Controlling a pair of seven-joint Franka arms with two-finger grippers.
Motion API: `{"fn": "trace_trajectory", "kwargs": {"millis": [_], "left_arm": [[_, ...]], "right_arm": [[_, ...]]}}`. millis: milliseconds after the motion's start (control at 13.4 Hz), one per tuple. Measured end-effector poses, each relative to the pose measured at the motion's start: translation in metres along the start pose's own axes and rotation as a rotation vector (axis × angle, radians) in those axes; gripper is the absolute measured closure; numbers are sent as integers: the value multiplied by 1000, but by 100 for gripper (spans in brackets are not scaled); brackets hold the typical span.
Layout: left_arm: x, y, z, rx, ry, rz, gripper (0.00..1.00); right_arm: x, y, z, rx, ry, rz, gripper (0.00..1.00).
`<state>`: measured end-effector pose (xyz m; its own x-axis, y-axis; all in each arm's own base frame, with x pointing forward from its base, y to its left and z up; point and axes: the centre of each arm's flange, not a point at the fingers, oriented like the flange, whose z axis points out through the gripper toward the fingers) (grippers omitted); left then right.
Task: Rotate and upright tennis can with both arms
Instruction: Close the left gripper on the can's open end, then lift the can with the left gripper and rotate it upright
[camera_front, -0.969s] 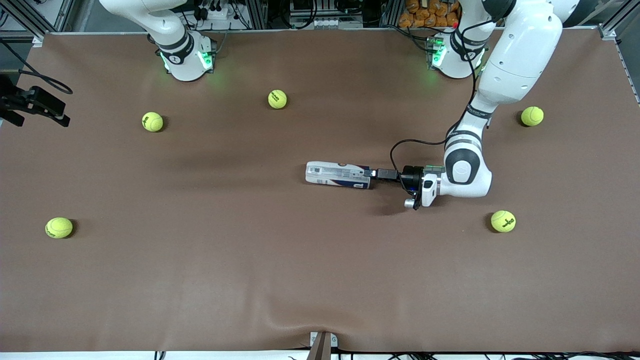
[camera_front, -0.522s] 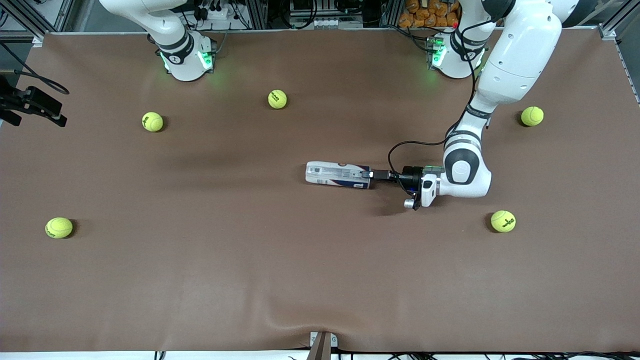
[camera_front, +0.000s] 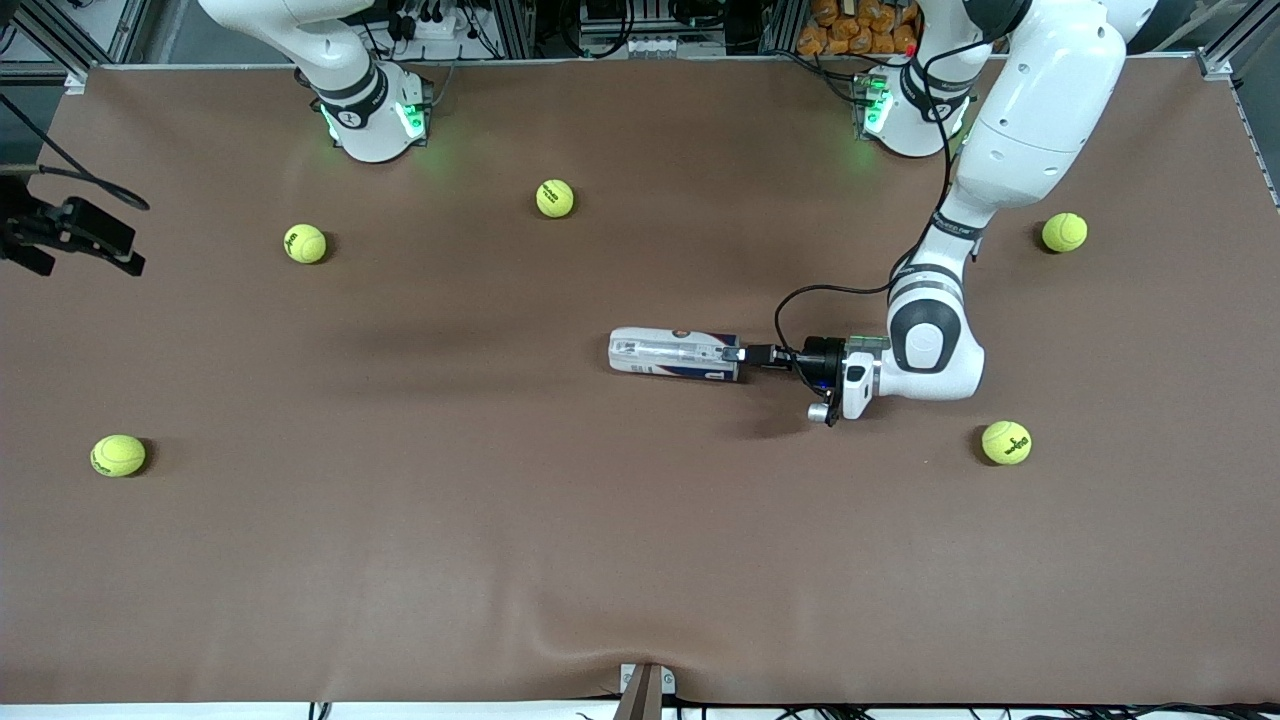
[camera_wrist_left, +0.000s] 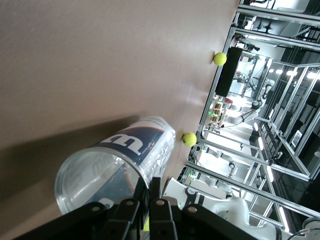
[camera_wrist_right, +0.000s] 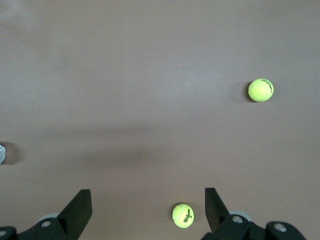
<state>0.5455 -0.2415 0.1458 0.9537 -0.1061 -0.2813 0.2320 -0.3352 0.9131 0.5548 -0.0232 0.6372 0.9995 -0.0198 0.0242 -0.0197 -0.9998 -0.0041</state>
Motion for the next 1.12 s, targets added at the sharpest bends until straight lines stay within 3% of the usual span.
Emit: {"fn": "trace_trajectory", "kwargs": {"millis": [373,894,1118], "left_arm": [[0,82,11,58,-31,-89,95],[-14,209,16,335,16,-170,95],[-33,283,36,525,92,-218,95]], "right_arm": [[10,4,1,-8,5,10,0],[10,21,0,-8,6,41,0],[10,20,0,-6,7,41,0]]}}
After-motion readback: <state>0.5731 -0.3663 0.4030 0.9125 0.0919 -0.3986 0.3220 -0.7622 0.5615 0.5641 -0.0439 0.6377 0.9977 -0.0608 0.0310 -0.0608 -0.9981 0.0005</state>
